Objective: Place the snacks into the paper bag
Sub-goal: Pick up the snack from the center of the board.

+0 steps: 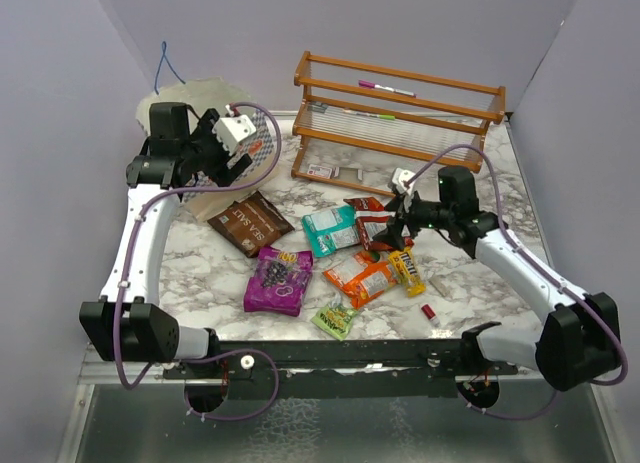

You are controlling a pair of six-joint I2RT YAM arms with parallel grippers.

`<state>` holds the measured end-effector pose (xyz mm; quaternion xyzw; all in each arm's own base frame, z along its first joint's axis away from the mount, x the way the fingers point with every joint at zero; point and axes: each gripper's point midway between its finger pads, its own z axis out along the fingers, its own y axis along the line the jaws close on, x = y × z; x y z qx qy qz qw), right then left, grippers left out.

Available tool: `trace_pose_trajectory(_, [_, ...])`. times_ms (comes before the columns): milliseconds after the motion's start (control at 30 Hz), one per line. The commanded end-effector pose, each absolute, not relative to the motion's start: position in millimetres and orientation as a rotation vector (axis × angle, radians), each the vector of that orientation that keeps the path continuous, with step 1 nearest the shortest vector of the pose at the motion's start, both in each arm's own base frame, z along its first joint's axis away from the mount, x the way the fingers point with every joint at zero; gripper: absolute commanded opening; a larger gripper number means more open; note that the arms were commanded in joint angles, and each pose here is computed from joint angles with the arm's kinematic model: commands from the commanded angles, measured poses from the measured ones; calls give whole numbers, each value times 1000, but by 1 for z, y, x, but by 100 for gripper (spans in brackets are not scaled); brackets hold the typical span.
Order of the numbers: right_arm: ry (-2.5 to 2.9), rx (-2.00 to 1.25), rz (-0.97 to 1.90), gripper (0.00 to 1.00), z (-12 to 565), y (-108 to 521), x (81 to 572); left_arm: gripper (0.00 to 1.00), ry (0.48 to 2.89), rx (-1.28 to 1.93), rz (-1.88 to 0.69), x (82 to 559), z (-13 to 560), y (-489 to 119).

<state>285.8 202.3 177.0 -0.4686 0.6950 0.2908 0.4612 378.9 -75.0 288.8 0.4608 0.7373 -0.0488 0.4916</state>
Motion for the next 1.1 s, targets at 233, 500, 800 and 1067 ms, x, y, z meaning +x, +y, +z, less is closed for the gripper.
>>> trace_pose_trajectory(233, [1727, -1200, 383, 85, 120, 237, 309, 99, 1795, 774, 10, 364, 330, -51])
trace_pose_trajectory(500, [1845, -1172, 183, 80, 92, 236, 327, 99, 1804, 647, 87, 363, 346, -34])
trace_pose_trajectory(800, [1903, -1152, 110, 41, 91, 224, 331, 97, 1745, 604, -61, 348, 384, -55])
trace_pose_trajectory(1067, [1827, -1120, 114, 6, 135, 226, 333, 90, 1695, 673, -160, 342, 399, -73])
